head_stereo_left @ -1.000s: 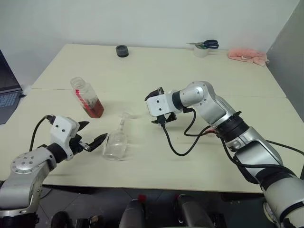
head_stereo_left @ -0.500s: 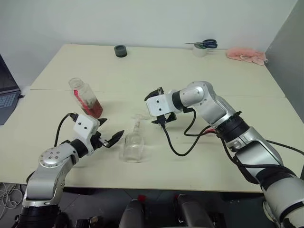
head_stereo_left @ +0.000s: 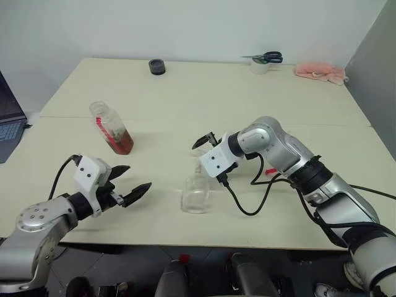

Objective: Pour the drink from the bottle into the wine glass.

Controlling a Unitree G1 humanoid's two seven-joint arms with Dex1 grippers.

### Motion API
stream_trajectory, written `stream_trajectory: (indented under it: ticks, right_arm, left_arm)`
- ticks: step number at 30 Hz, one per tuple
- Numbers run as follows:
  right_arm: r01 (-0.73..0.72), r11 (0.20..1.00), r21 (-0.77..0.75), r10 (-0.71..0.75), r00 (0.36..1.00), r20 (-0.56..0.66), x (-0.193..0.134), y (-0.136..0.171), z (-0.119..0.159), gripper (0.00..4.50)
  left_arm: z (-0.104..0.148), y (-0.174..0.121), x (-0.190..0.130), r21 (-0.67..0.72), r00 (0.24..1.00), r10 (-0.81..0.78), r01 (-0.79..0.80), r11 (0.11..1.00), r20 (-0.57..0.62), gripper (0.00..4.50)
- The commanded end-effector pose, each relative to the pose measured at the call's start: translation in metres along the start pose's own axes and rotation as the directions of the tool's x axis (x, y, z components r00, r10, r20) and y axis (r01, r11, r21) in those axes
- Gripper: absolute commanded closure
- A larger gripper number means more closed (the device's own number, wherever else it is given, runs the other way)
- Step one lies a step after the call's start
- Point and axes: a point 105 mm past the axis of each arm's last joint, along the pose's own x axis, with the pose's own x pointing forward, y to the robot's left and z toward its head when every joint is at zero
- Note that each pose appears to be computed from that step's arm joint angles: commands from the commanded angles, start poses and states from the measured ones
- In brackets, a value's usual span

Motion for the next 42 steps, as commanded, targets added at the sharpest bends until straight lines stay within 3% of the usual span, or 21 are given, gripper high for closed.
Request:
stream_trajectory:
  ticks: [1, 8, 9, 12, 19, 22, 24, 26, 29, 31, 33, 35, 39, 42]
  right_arm:
    - [0.013, 0.995, -0.094, -0.015, 1.0, -0.021, 0.001, -0.006, 0.0, 0.04]
    - [-0.067, 0.976, -0.209, 0.048, 0.995, -0.092, 0.013, 0.005, -0.019, 0.04]
    - [-0.081, 0.973, -0.218, 0.06, 0.993, -0.103, 0.015, 0.007, -0.022, 0.2]
    - [-0.135, 0.963, -0.233, 0.11, 0.987, -0.119, 0.017, 0.018, -0.029, 0.95]
    - [-0.182, 0.957, -0.228, 0.156, 0.98, -0.128, 0.015, 0.03, -0.041, 3.59]
    - [-0.063, 0.985, -0.16, 0.068, 0.997, 0.024, 0.009, 0.012, -0.02, 4.33]
    - [0.053, 0.996, -0.077, -0.039, 0.983, 0.181, -0.002, -0.009, 0.002, 4.33]
    - [0.161, 0.985, 0.055, -0.17, 0.917, 0.36, -0.022, -0.032, 0.029, 4.33]
    - [0.221, 0.899, 0.378, -0.415, 0.706, 0.574, -0.059, -0.067, 0.064, 4.33]
    - [0.18, 0.767, 0.615, -0.595, 0.559, 0.578, -0.071, -0.087, 0.068, 4.33]
    - [0.129, 0.621, 0.773, -0.724, 0.473, 0.502, -0.069, -0.097, 0.061, 4.33]
    - [0.075, 0.511, 0.856, -0.782, 0.453, 0.427, -0.059, -0.098, 0.053, 4.33]
    - [-0.014, 0.27, 0.963, -0.836, 0.493, 0.242, -0.013, -0.084, 0.024, 4.33]
    - [-0.007, 0.205, 0.979, -0.828, 0.531, 0.178, 0.006, -0.075, 0.009, 4.33]
  left_arm:
    - [0.012, -0.003, -0.007, 0.028, 1.0, -0.013, 0.013, 1.0, 0.019, 0.0]
    - [0.012, -0.011, 0.0, 0.008, 0.999, -0.002, 0.002, 1.0, 0.037, 0.0]
    - [0.012, -0.011, 0.0, 0.007, 0.999, 0.003, -0.003, 1.0, 0.039, 0.0]
    - [0.013, -0.01, 0.0, 0.01, 0.999, 0.012, -0.012, 1.0, 0.041, 0.0]
    - [0.014, -0.007, -0.003, 0.013, 0.999, 0.031, -0.032, 0.999, 0.041, 0.0]
    - [0.013, -0.006, -0.004, 0.011, 0.999, 0.037, -0.037, 0.999, 0.038, 0.0]
    - [0.013, -0.004, -0.007, 0.01, 0.998, 0.046, -0.046, 0.999, 0.038, 0.0]
    - [0.014, -0.001, -0.01, 0.008, 0.998, 0.055, -0.055, 0.998, 0.038, 0.0]
    - [0.014, 0.003, -0.015, 0.006, 0.997, 0.068, -0.068, 0.998, 0.036, 0.0]
    - [0.015, 0.005, -0.017, 0.001, 0.996, 0.075, -0.075, 0.997, 0.04, 0.0]
    - [0.017, 0.006, -0.018, -0.005, 0.996, 0.075, -0.074, 0.997, 0.047, 0.0]
    - [0.018, 0.006, -0.018, -0.01, 0.996, 0.066, -0.066, 0.998, 0.053, 0.0]
    - [0.033, 0.005, -0.016, 0.017, 0.988, 0.087, -0.09, 0.996, 0.127, 0.0]
    - [0.036, 0.003, -0.016, 0.021, 0.989, 0.074, -0.077, 0.997, 0.129, 0.0]
